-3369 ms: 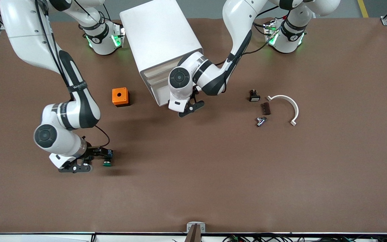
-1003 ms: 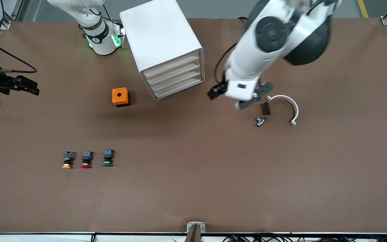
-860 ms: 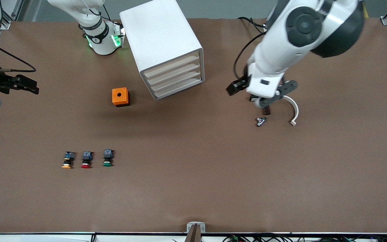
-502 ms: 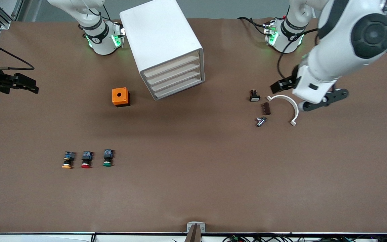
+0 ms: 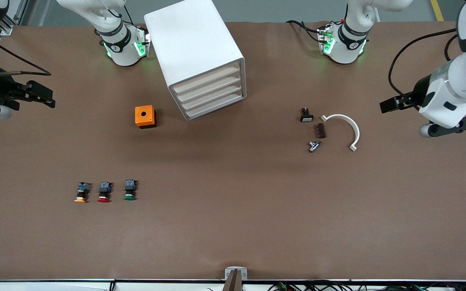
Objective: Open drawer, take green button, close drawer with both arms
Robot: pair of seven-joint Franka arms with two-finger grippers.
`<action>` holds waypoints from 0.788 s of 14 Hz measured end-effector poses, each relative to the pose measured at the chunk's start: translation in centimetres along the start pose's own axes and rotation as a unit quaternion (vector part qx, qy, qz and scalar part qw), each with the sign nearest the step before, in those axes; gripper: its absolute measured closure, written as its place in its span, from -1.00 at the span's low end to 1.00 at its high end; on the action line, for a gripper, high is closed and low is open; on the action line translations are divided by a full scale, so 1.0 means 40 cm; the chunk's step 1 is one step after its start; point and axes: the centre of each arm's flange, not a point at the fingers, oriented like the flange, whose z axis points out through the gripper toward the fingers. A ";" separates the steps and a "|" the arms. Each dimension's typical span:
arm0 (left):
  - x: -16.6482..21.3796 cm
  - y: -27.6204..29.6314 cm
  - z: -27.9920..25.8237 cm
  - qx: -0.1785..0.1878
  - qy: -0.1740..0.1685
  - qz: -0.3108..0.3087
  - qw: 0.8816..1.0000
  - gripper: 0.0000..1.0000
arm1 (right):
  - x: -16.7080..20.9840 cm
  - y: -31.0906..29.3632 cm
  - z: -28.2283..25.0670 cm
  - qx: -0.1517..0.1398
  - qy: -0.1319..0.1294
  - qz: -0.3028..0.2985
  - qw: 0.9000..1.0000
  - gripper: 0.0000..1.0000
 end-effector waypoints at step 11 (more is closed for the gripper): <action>0.043 -0.166 0.089 -0.036 0.034 0.019 0.999 -0.98 | -0.050 -0.013 -0.015 0.000 0.037 0.022 0.999 -1.00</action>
